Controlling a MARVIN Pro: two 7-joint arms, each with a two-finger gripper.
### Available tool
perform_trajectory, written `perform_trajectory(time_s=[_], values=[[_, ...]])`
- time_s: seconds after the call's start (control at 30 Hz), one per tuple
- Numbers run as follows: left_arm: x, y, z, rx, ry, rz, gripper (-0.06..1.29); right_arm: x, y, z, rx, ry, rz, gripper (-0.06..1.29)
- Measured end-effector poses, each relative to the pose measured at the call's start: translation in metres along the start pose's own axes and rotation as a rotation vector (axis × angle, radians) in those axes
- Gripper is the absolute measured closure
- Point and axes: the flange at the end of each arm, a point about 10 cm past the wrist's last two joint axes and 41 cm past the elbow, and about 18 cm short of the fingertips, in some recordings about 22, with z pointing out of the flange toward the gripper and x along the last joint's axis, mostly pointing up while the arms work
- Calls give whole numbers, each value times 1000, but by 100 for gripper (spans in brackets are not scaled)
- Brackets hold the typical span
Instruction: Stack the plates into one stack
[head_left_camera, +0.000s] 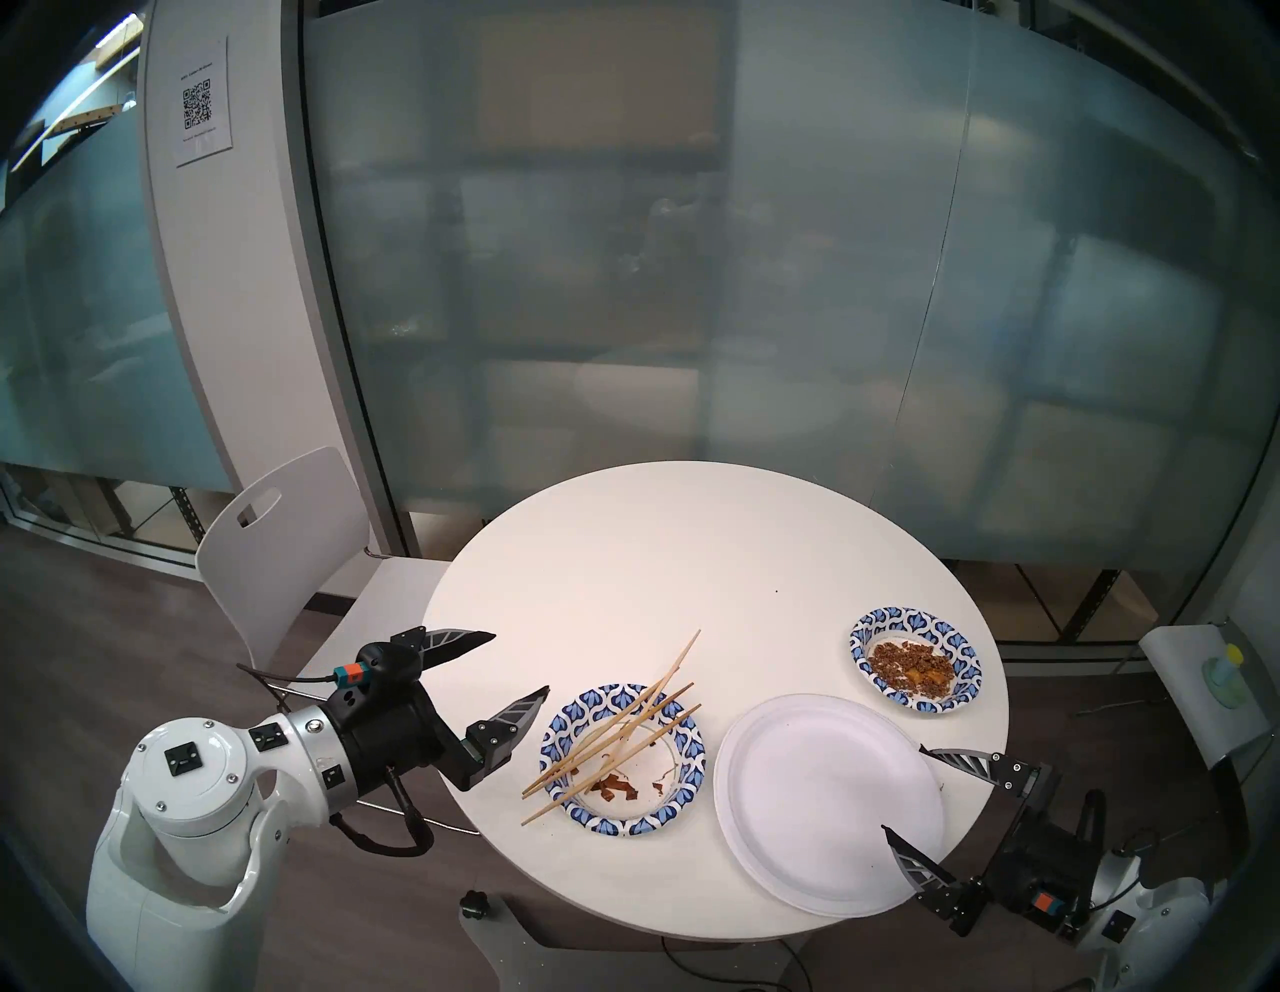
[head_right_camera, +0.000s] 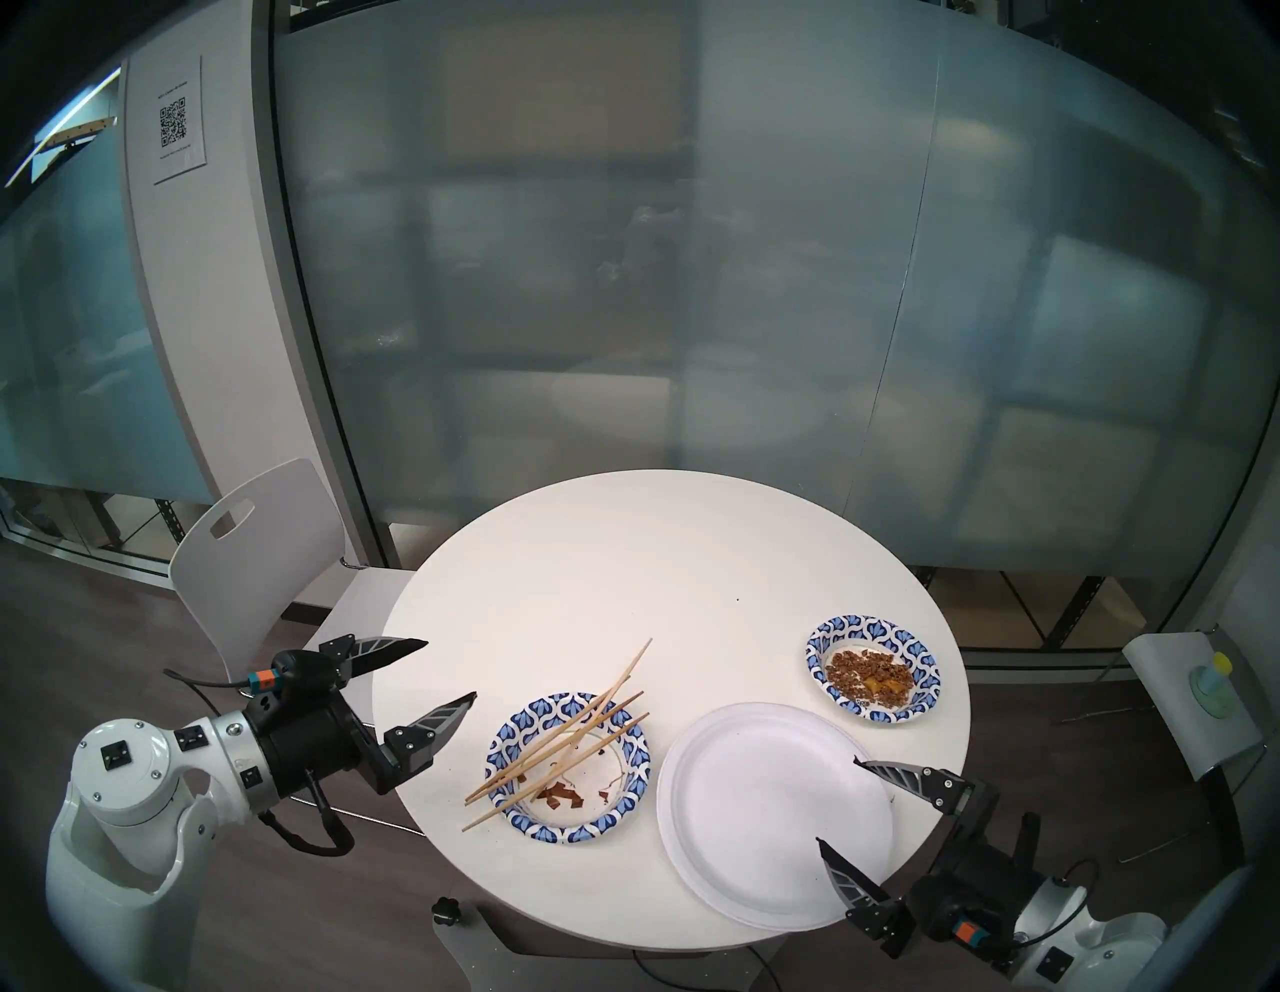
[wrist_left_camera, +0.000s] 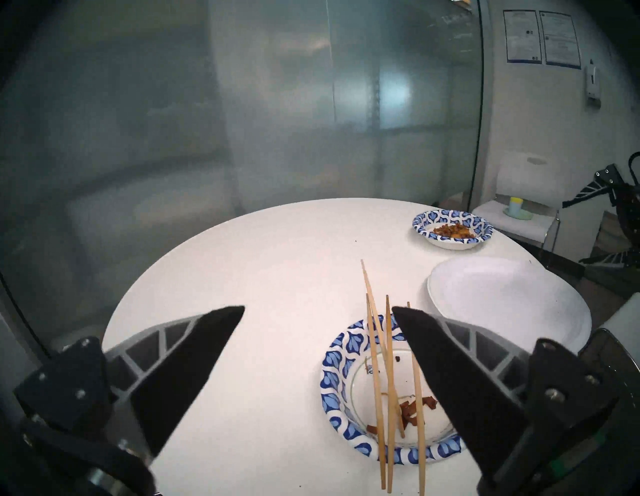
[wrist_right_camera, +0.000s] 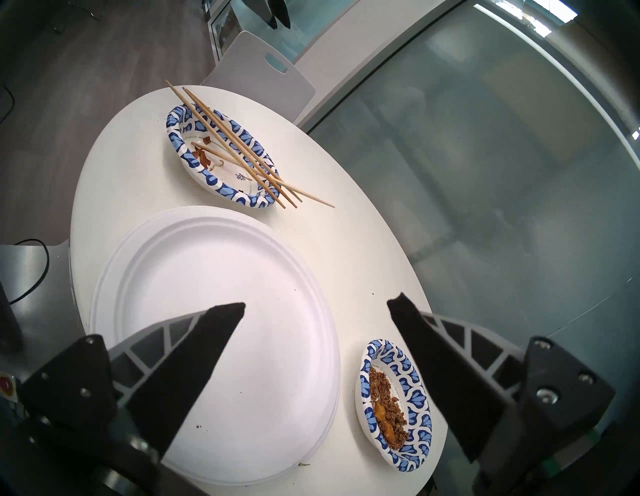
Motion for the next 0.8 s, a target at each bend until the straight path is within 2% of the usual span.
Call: perform_trajectory(time_s=[0.27, 0.4, 0.8], values=[[5, 7, 19, -72, -76, 4, 1, 1, -2, -2, -4, -4, 3, 5], [4, 14, 29, -100, -139, 5, 1, 1, -3, -4, -7, -10, 4, 5], [-9, 29, 44, -114, -219, 47, 1, -1, -2, -3, -16, -10, 0, 5]])
